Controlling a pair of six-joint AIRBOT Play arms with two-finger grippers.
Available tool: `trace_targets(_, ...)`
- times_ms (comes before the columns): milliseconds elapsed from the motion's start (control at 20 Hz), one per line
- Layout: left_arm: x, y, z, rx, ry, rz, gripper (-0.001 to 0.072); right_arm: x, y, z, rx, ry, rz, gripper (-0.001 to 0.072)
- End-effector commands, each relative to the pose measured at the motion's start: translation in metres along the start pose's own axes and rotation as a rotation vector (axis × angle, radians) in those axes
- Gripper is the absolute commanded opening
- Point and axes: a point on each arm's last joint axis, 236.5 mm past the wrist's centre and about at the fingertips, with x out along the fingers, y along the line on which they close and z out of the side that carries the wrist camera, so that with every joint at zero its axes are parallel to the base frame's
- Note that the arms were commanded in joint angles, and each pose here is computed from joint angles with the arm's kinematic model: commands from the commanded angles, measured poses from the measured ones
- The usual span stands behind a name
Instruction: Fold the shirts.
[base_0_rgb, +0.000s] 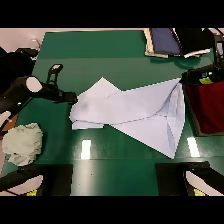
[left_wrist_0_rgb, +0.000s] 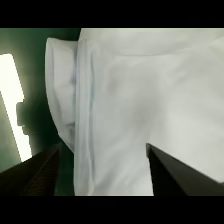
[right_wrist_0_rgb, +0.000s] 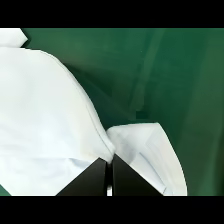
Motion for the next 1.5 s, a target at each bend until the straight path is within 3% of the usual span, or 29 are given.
trace_targets(0, 0.023, 0.005, 0.026, 0.02, -0.076, 0.003, 0.0622, 0.0, 0.004, 0.0, 0.004, -0.005, 0.018, 0.0019)
trace_targets(300, 0.05, 0.007, 0.047, 0.065, -0.059, -0.003, 0.0622, 0.0, 0.004, 0.0, 0.005, -0.005, 0.018, 0.0019)
trace_targets(700, 0.087, -0.013, 0.031, 0.069, 0.034, -0.127, 0.0607, 0.0, 0.005, -0.005, 0.006, 0.017, 0.019, 0.0019)
trace_targets(850, 0.081, -0.019, 0.023, 0.08, 0.085, -0.15, 0.0254, 0.0, 0.005, -0.005, 0.006, 0.016, 0.019, 0.0019)
trace_targets(900, 0.078, -0.021, 0.025, 0.085, 0.087, -0.155, 0.0106, 0.0, 0.005, -0.005, 0.006, 0.014, 0.019, 0.0019)
trace_targets(950, 0.071, -0.024, 0.031, 0.094, 0.076, -0.16, 0.0031, 0.0, 0.005, -0.004, 0.006, 0.011, 0.019, 0.002)
trace_targets(1100, 0.02, -0.044, 0.078, 0.156, -0.044, -0.175, 0.0031, -0.015, 0.007, 0.014, -0.006, -0.052, 0.017, 0.002)
trace_targets(1200, -0.058, -0.063, 0.128, 0.237, -0.235, -0.156, 0.0031, -0.051, 0.013, 0.045, -0.029, -0.167, 0.014, 0.0019)
trace_targets(1300, -0.174, -0.086, 0.168, 0.335, -0.49, -0.116, 0.0031, -0.105, 0.023, 0.079, -0.062, -0.32, 0.01, 0.0019)
trace_targets(1450, -0.356, -0.117, 0.173, 0.404, -0.866, -0.067, 0.0031, -0.204, 0.04, 0.115, -0.127, -0.569, -0.004, 0.002)
